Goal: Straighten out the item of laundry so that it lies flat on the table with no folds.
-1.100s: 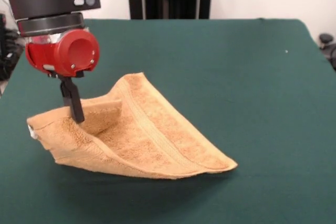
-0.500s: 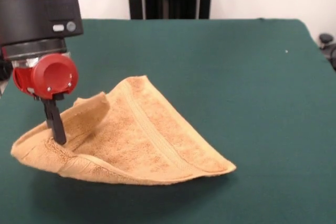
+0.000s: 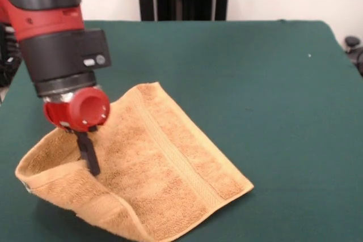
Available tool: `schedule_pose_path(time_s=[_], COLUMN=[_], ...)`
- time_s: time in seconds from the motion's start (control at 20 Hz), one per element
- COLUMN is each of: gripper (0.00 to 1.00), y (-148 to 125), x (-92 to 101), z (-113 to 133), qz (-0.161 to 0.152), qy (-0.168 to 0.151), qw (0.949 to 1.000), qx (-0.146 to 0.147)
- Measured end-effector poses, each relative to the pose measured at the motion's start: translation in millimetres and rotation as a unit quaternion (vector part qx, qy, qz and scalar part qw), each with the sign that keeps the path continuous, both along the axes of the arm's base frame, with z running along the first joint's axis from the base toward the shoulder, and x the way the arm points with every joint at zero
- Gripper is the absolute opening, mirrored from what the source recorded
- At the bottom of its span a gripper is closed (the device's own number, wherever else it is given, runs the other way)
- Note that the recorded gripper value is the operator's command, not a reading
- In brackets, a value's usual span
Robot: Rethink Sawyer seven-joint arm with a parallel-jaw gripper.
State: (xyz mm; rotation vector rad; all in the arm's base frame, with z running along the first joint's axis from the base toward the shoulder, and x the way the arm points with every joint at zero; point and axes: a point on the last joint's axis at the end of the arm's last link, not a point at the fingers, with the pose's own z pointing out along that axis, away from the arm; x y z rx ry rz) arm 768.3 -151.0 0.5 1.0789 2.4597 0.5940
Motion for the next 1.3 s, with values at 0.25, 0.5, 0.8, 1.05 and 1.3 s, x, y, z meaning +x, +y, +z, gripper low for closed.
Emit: schedule_pose_path(time_s=[0.25,0.5,0.8,1.05,1.3], gripper=[0.0,0.0,0.0,0.0,0.0], y=[16,32,43,42,39], x=[-0.9,-0.2,7.2,25.4,47.9], z=[-18,-28,-24,-10,1], qz=[0.012,0.026,0.047,0.054,0.051], qy=[-0.009,-0.018,-0.038,-0.074,-0.123], qw=[0.9999,0.9994,0.9982,0.9957,0.9908], qx=[0.006,0.012,0.004,-0.013,-0.026])
